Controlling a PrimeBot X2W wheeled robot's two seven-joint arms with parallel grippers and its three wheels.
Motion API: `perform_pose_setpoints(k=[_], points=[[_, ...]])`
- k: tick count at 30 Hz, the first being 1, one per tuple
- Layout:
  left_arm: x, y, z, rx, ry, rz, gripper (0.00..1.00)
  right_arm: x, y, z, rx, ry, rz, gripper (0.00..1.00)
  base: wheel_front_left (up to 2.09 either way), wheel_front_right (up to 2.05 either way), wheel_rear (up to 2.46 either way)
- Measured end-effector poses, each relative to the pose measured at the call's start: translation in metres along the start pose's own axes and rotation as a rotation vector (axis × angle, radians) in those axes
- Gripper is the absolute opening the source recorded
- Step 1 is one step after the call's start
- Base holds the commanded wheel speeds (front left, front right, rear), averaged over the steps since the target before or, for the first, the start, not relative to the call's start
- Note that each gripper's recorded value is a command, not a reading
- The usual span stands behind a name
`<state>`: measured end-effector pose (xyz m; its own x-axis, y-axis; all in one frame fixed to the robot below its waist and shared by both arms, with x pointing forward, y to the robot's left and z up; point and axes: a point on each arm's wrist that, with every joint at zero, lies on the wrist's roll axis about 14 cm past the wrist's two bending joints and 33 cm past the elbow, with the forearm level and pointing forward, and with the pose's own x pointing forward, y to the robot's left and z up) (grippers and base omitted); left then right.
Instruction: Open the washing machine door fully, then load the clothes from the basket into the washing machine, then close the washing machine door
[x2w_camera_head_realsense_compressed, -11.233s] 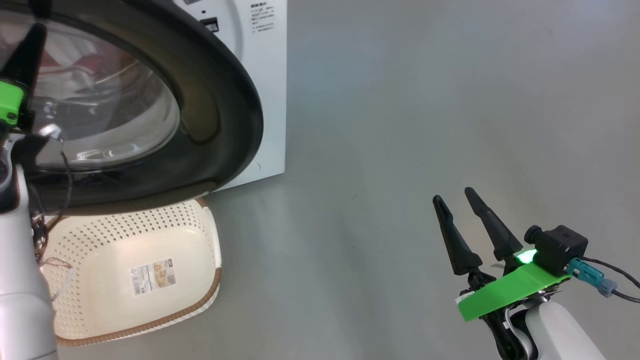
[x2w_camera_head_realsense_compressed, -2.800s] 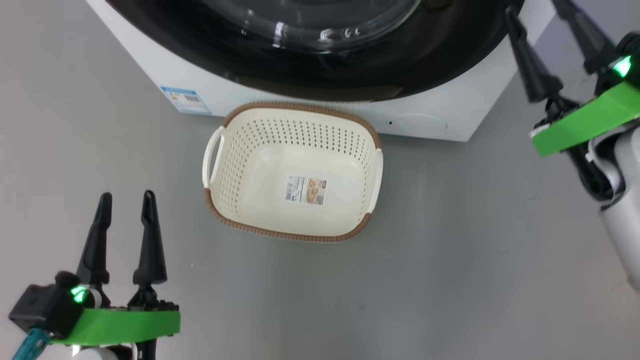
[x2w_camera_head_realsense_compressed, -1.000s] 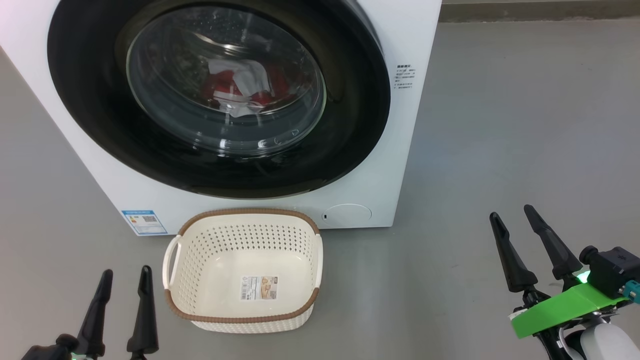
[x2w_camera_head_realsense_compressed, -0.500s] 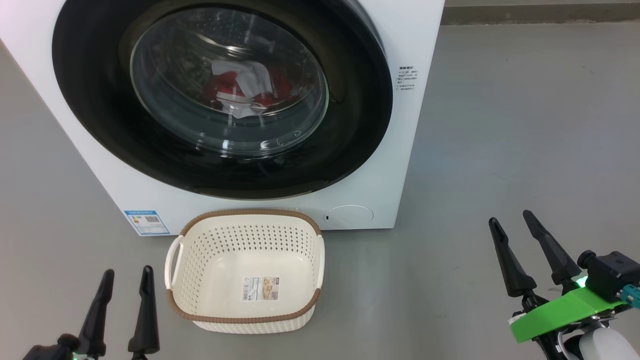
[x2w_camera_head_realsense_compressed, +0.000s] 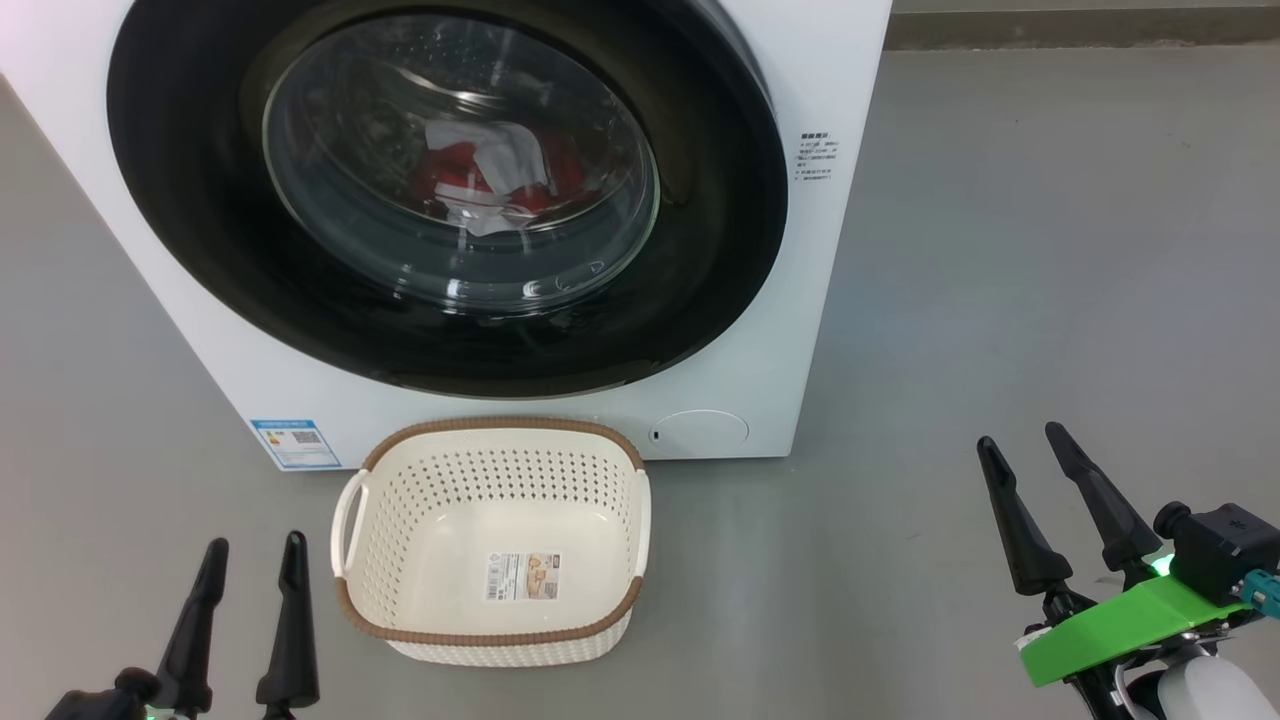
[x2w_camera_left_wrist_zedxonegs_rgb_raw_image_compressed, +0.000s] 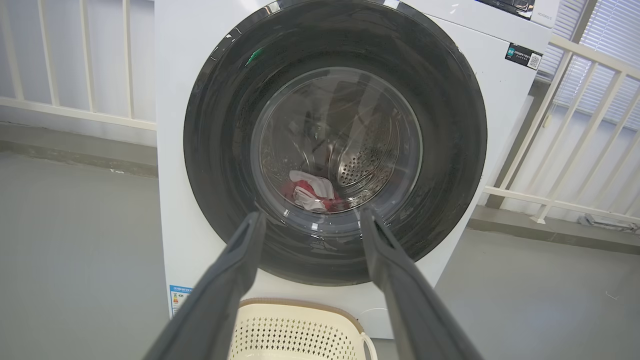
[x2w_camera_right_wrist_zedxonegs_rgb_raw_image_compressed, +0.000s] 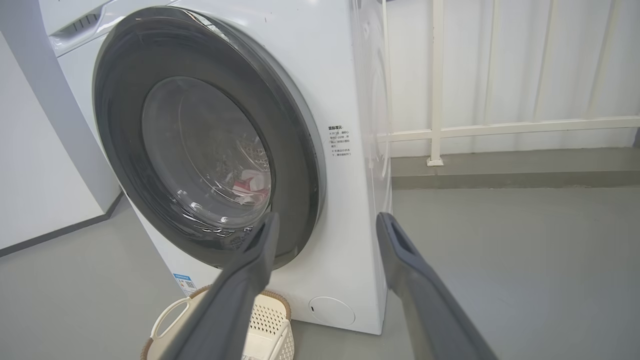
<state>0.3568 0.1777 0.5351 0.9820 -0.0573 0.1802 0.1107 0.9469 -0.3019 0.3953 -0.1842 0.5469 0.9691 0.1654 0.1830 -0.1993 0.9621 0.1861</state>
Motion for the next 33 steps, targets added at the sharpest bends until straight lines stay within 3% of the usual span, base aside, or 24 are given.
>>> perform_pose_setpoints(k=[16,17,22,33], points=[[0.0,-0.001,-0.001,-0.001,0.004,-0.003,1.0,0.001,0.001,-0.002,-0.001,0.004,0.002,1.0,0.0,0.0,0.0],[-0.001,-0.001,-0.005,-0.008,0.013,0.002,0.0,0.0,0.0,-0.006,0.003,0.015,-0.003,0.0,0.0,0.0,0.0],[-0.011,0.0,-0.027,-0.049,0.079,0.033,0.0,-0.014,0.0,-0.033,0.049,0.093,-0.034,0.0,0.0,0.0,0.0],[-0.013,0.006,-0.033,-0.165,0.104,0.073,0.0,-0.015,-0.004,-0.035,0.164,0.101,-0.078,0.0,0.0,0.0,0.0]])
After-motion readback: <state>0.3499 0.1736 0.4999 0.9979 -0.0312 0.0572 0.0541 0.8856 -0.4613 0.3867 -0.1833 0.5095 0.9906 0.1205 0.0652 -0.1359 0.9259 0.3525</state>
